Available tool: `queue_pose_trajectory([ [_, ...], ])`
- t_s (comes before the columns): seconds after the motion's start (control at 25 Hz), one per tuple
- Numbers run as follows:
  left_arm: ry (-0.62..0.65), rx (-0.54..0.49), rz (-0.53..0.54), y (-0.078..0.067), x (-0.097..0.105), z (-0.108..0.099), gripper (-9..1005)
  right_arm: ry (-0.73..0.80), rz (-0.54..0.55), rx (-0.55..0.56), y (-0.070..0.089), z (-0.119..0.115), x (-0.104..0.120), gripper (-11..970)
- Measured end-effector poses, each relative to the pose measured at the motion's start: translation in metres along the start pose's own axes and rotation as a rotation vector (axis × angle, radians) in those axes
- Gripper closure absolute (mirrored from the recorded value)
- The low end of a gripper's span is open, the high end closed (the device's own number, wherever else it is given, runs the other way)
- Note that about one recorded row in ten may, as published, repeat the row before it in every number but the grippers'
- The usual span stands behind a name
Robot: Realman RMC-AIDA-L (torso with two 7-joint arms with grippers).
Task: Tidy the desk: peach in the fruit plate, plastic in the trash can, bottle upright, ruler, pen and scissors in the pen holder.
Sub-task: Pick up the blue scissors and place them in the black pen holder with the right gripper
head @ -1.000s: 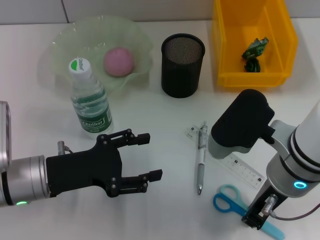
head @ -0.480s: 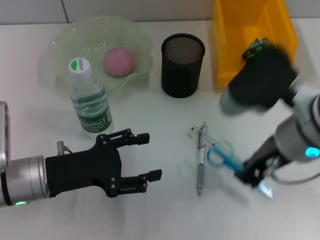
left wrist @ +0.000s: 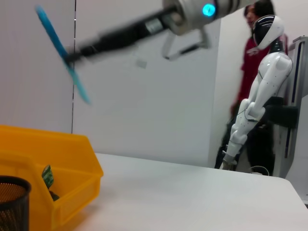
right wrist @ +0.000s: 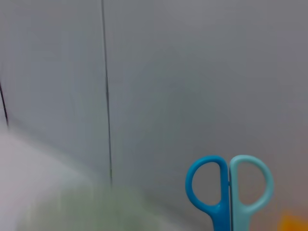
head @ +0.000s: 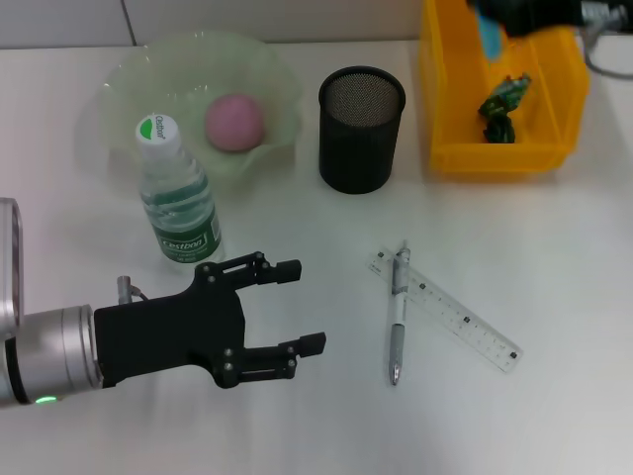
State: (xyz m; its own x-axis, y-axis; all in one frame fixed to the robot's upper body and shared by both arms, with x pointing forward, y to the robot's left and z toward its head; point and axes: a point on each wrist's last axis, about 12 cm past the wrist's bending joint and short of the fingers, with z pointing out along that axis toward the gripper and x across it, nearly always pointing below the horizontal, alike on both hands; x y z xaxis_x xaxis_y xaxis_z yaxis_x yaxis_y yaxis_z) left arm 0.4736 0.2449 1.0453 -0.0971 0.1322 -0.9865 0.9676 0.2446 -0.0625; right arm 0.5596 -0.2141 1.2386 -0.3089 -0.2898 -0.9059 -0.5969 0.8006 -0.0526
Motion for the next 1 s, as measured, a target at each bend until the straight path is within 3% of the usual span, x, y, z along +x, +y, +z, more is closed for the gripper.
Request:
queue_pose_trajectory([
  [0.2,-0.002,0.003,0.005,0.001,-0.001,0.001,199,-0.277,0.043,-0.074,-0.017,0.035,0.018,724],
  [0.4,-0.003,0.006,0.001,0.001,-0.002,0.002,199,-0.438,0.054,-0.159,-0.019,0.073,0.052,719],
  [0.56,0.000,0.012,-0.001,0.001,-0.001,0.003,198,-0.525,0.012,-0.171,-0.016,0.087,0.081,715],
  [0.72,0.006,0.017,-0.002,0.000,-0.001,0.003,198,-0.507,-0.018,-0.151,-0.012,0.097,0.100,711],
  [1.0,0.006,0.015,-0.006,-0.001,0.000,0.002,199,-0.431,-0.020,-0.180,-0.004,0.114,0.106,705],
])
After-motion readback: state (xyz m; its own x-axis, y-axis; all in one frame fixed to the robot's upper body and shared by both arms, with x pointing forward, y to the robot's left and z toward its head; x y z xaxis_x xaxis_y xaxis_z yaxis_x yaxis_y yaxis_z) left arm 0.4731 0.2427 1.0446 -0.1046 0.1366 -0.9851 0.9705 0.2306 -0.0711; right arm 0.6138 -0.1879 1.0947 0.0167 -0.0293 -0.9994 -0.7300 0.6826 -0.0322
